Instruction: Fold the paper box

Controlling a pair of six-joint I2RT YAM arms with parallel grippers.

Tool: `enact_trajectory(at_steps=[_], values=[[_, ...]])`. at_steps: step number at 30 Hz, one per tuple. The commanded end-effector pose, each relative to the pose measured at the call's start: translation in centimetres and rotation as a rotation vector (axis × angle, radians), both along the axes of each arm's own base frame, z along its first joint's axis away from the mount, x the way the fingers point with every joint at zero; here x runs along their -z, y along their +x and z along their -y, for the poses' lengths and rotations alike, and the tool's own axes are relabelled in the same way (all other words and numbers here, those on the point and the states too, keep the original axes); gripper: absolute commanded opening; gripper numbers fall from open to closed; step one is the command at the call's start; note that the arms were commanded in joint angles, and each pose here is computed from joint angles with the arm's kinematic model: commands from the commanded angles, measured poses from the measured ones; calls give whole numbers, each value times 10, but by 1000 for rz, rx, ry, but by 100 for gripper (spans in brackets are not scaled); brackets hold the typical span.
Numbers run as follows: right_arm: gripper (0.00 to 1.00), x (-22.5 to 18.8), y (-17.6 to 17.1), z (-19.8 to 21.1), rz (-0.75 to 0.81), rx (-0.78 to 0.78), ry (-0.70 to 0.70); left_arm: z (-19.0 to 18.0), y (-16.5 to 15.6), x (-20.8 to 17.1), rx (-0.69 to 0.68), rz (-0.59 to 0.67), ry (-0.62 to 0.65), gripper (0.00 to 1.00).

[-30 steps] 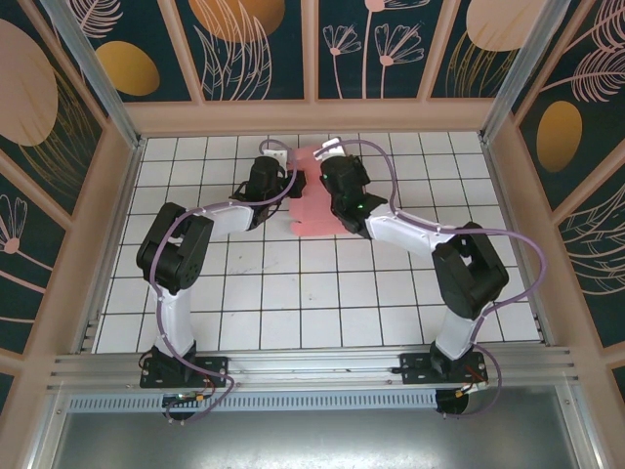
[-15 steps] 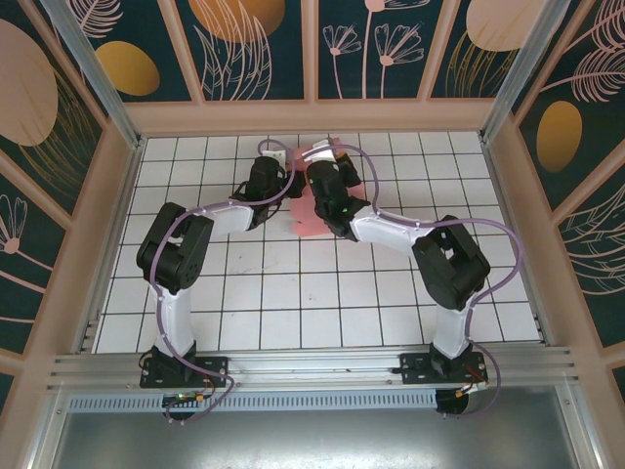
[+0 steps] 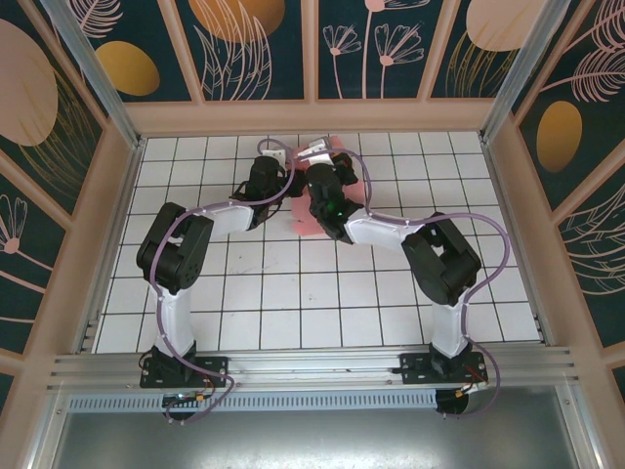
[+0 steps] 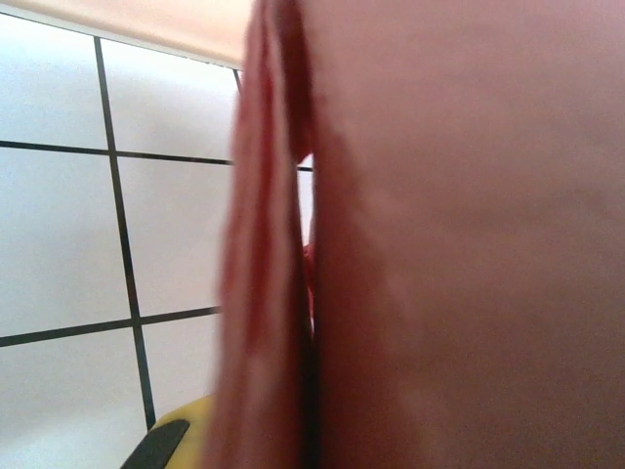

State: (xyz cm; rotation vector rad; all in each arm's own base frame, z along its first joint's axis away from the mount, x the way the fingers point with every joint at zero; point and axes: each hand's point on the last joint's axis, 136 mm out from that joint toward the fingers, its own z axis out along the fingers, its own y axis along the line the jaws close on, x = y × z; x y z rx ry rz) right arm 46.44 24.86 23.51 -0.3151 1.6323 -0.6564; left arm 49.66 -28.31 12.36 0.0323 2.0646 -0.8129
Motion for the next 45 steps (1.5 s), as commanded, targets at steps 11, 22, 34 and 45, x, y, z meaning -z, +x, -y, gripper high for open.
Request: enact_trajectory(at_steps=[11,22,34,45], values=[[84,-11,-28,-47,-119,-362,246,6,4,-27,-34,6,-22,0],[91,-64,-73,-34,-132,-632,587,-5,8,-24,-98,-42,32,0],[88,-60,-59,42,-179,-563,862,-18,-8,1,145,-99,480,0],[89,-27,-53,53,-279,-526,838,-106,-86,54,340,-505,1061,0]])
